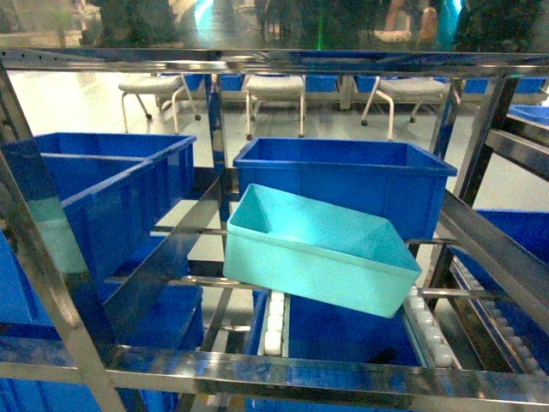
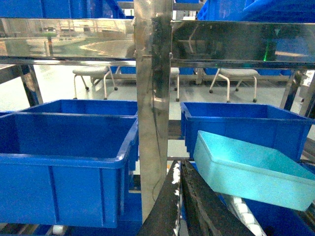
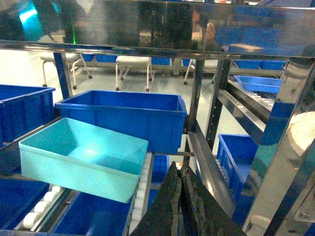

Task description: Organize blue bins on left shelf correctly

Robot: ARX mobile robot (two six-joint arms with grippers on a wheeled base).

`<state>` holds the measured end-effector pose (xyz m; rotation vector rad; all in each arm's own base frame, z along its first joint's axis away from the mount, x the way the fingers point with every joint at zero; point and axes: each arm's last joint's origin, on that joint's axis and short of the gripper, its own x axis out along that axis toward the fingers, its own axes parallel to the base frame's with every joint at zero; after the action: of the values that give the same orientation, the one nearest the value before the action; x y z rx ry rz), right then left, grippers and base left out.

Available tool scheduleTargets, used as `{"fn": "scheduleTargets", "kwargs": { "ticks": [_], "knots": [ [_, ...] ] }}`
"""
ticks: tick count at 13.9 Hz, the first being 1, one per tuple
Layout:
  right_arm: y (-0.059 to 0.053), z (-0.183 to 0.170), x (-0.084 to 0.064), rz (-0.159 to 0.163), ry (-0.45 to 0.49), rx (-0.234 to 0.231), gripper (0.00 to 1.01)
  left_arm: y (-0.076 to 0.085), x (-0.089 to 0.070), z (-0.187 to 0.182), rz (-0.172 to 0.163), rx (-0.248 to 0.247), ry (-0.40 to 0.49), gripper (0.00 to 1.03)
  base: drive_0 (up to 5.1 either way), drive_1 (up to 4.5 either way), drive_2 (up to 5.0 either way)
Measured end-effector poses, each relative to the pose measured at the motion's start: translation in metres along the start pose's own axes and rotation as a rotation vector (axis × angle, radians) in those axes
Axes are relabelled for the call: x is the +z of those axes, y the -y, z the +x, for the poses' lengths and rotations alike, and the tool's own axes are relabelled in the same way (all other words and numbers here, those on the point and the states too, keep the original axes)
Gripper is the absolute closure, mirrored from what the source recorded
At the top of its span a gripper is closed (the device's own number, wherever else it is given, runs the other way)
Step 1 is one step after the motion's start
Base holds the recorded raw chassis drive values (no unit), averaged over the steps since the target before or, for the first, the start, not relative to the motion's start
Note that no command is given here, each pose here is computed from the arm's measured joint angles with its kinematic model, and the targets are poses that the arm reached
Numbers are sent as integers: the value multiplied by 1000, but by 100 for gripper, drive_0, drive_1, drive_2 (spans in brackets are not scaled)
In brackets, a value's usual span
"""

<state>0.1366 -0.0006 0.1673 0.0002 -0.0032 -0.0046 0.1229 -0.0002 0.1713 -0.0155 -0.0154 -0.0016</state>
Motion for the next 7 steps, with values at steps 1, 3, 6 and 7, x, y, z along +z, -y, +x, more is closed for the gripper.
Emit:
{"fn": "scheduleTargets", "kwargs": {
  "ticks": [1,3,6,7],
  "knots": [
    [0,-3,1,0,-2,0,99,0,0,-2,0,0,-3,101,0,0,0],
    [0,-9,3,0,10,0,99,0,0,-6,0,0,0,101,0,0,0],
    [0,-16,4,0,12,0,99,0,0,-11,0,0,0,101,0,0,0],
    [0,-18,4,0,14,0,99,0,1,-12,0,0,3,101,0,0,0]
  ]
}}
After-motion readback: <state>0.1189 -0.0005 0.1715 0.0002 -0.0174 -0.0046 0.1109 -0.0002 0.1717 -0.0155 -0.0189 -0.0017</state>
